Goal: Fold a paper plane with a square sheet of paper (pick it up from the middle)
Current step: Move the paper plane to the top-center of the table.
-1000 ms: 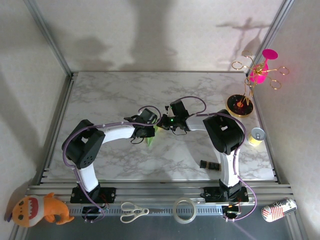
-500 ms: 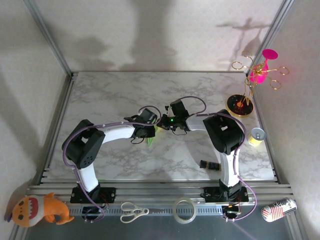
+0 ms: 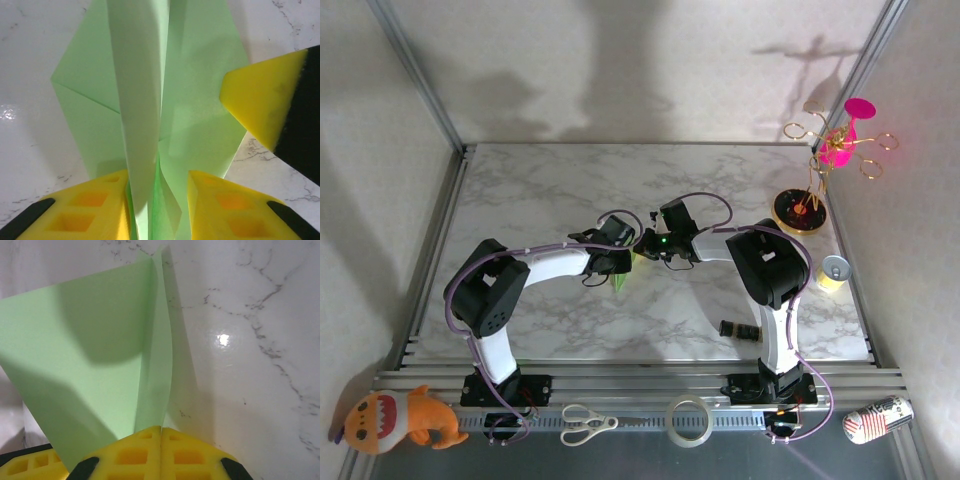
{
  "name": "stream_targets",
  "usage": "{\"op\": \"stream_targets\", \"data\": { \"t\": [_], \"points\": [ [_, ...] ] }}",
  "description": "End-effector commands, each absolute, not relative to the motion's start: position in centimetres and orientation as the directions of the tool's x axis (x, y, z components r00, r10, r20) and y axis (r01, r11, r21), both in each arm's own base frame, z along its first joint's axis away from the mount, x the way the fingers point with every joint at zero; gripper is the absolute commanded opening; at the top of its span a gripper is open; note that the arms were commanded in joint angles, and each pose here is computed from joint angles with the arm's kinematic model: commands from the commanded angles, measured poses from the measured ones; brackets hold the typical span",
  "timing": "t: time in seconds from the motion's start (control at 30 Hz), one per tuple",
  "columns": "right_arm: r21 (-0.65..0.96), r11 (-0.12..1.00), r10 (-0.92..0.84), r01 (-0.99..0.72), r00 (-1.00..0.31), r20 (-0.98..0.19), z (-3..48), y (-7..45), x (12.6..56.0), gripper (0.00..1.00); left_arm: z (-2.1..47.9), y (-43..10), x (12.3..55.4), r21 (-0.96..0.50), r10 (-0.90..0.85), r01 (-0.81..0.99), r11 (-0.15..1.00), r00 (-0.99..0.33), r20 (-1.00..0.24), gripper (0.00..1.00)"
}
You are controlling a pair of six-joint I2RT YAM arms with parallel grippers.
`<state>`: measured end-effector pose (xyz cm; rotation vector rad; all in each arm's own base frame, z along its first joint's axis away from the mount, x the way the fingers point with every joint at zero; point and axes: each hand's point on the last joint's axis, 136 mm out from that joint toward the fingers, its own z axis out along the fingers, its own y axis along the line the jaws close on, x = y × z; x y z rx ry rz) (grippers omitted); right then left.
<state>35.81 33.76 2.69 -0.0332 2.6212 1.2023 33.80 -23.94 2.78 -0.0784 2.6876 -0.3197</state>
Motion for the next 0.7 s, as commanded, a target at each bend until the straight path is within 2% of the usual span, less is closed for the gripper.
{"op": "stream_targets", "data": {
  "t": [0.0,0.27,0.67],
  "points": [
    [0.741,0.660,0.076,-0.123,-0.971,-0.228,2.4,33.7,35.9,0.02,2.3,-24.1,33.4,-0.238,-0.102,-0.008,0.971,-0.917,-0.386,0.31],
    [0.742,0.659,0.073,-0.125,-0.971,-0.229,2.4,33.7,35.8,0.03,3.0,-24.2,33.7,-0.248,-0.109,-0.007,0.969,-0.912,-0.396,0.23],
    [0.742,0.659,0.075,-0.124,-0.971,-0.228,2.3,33.8,35.9,0.02,1.6,-23.5,33.5,-0.183,-0.068,0.002,0.983,-0.923,-0.378,0.24]
  ]
}}
